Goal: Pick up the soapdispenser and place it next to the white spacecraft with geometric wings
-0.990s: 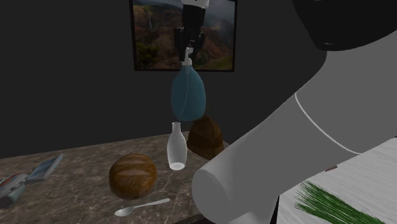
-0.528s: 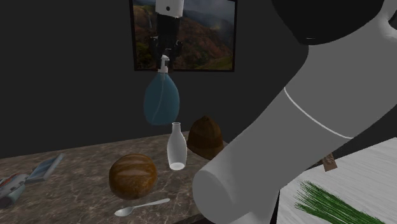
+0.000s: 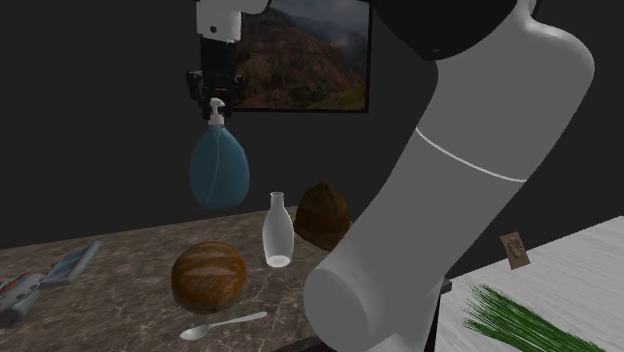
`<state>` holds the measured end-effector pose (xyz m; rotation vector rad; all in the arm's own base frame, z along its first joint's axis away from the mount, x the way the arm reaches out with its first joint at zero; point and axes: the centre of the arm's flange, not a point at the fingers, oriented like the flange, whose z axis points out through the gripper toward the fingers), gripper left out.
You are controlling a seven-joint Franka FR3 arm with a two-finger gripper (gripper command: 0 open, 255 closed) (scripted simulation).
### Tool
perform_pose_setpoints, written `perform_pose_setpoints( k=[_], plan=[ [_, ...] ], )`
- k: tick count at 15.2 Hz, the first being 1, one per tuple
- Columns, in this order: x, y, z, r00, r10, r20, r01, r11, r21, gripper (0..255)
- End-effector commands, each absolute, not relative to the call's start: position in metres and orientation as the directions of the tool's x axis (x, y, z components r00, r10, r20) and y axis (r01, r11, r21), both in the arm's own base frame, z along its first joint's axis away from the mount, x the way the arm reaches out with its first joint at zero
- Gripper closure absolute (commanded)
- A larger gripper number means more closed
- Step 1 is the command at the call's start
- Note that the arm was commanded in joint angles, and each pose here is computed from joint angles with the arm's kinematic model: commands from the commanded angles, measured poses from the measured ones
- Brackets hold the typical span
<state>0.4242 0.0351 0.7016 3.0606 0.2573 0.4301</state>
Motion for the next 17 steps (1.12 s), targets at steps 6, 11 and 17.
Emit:
perform_pose_setpoints(
  k=[6,11,17],
  plan=[
    [0.484,0.1,0.676,0.948,0.168,0.272,0.157,-0.986,0.062,255],
    [0.527,0.146,0.658,0.948,0.168,0.272,0.157,-0.986,0.062,255],
    [0.579,0.202,0.636,0.948,0.168,0.272,0.157,-0.986,0.062,255]
  ],
)
